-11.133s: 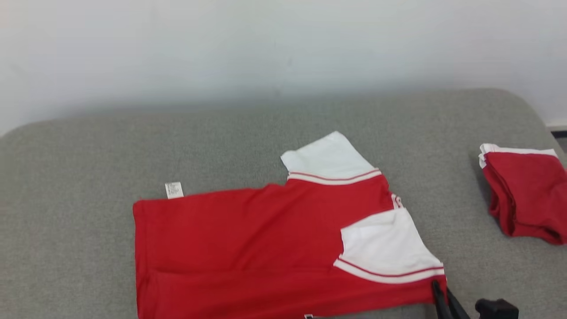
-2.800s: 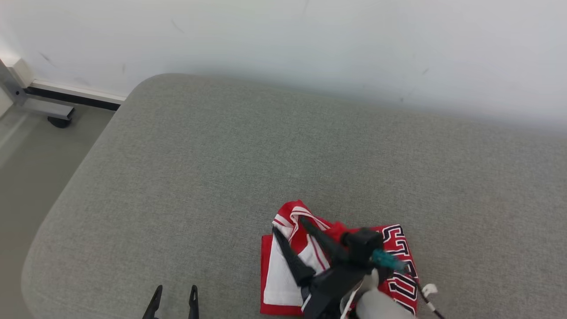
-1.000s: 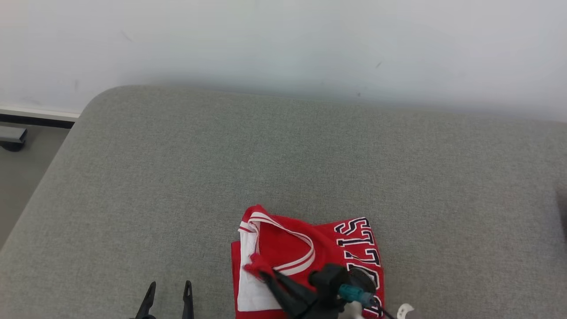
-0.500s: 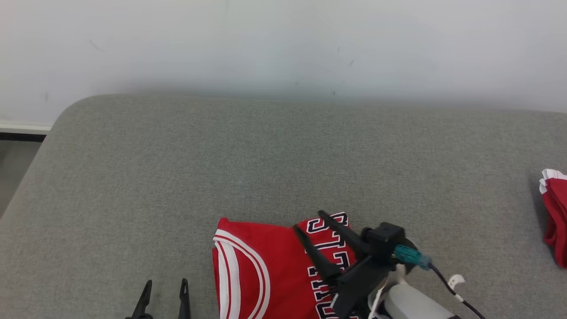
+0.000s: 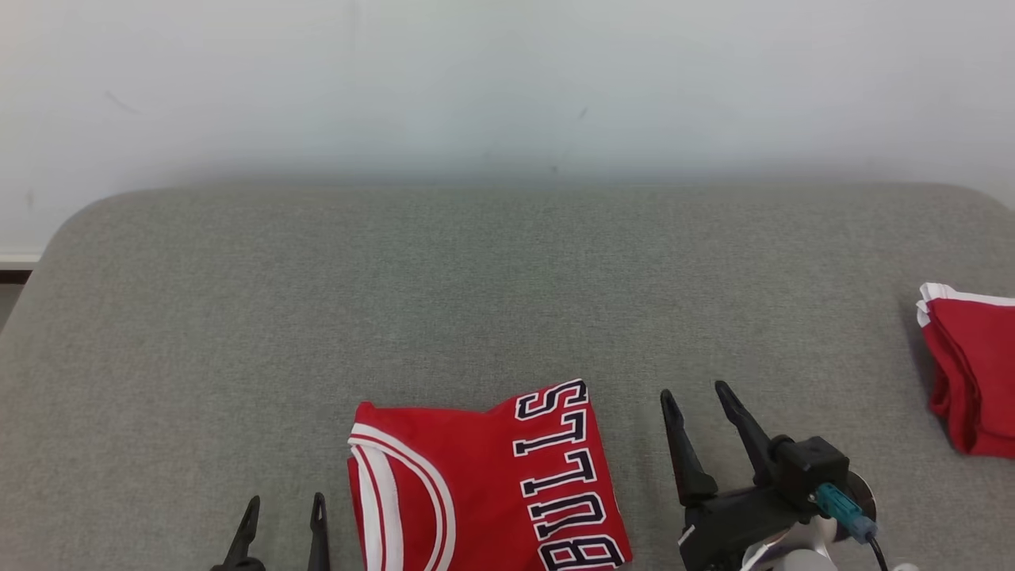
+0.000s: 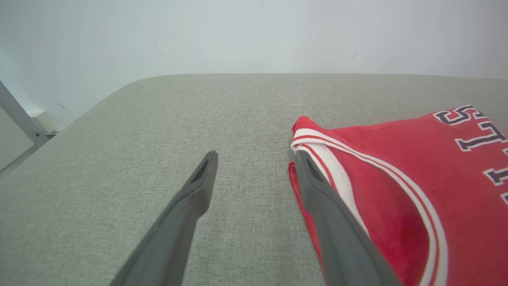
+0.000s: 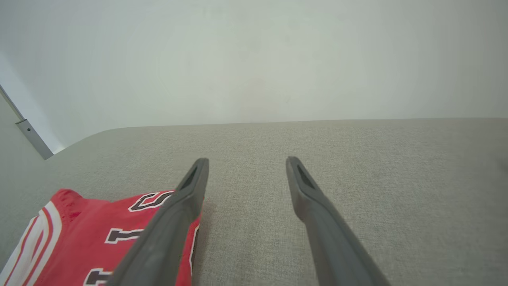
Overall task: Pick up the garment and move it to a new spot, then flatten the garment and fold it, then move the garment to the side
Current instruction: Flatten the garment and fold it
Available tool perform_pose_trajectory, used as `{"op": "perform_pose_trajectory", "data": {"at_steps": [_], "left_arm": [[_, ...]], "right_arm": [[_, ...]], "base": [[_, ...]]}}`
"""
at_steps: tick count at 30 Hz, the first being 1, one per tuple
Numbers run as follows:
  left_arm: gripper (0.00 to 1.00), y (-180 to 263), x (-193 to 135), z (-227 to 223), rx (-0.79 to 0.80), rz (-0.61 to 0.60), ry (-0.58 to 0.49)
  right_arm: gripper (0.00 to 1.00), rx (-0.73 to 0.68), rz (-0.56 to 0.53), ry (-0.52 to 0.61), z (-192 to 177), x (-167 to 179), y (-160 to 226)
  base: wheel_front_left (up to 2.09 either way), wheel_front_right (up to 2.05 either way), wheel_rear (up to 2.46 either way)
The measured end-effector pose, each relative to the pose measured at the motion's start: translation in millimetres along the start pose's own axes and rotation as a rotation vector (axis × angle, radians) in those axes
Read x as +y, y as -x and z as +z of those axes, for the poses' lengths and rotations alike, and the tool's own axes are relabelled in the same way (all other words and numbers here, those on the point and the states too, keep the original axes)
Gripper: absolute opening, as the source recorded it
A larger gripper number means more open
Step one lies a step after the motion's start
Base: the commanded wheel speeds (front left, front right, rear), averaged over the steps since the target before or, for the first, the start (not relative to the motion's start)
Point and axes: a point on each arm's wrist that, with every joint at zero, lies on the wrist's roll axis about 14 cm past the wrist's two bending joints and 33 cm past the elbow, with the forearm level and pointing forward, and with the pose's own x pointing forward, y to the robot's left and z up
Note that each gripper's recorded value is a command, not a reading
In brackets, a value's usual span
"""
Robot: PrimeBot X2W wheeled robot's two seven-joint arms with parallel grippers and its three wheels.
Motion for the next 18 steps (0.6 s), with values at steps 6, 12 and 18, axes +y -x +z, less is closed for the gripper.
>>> {"op": "perform_pose_trajectory", "data": {"at_steps": [6, 12, 18], "left_arm": [[1.0, -4.5, -3.4, 6.0, -0.019, -0.015, -0.015], [1.0, -7.3, -7.7, 13.0, -0.041, -0.028, -0.025], [1.0, -7.7, -6.9, 18.0, -0.057, -0.03, -0.032]], "right_arm": [[1.0, 0.01, -0.087, 0.008, -5.5, -21.3, 20.6], [1.0, 0.017, -0.141, 0.001, -9.1, -34.5, 39.6], [1.0, 0.014, -0.169, -0.011, -9.4, -39.6, 52.8]], "base": [[0.0, 0.0, 0.0], [0.0, 0.0, 0.0], [0.0, 0.0, 0.0]]}}
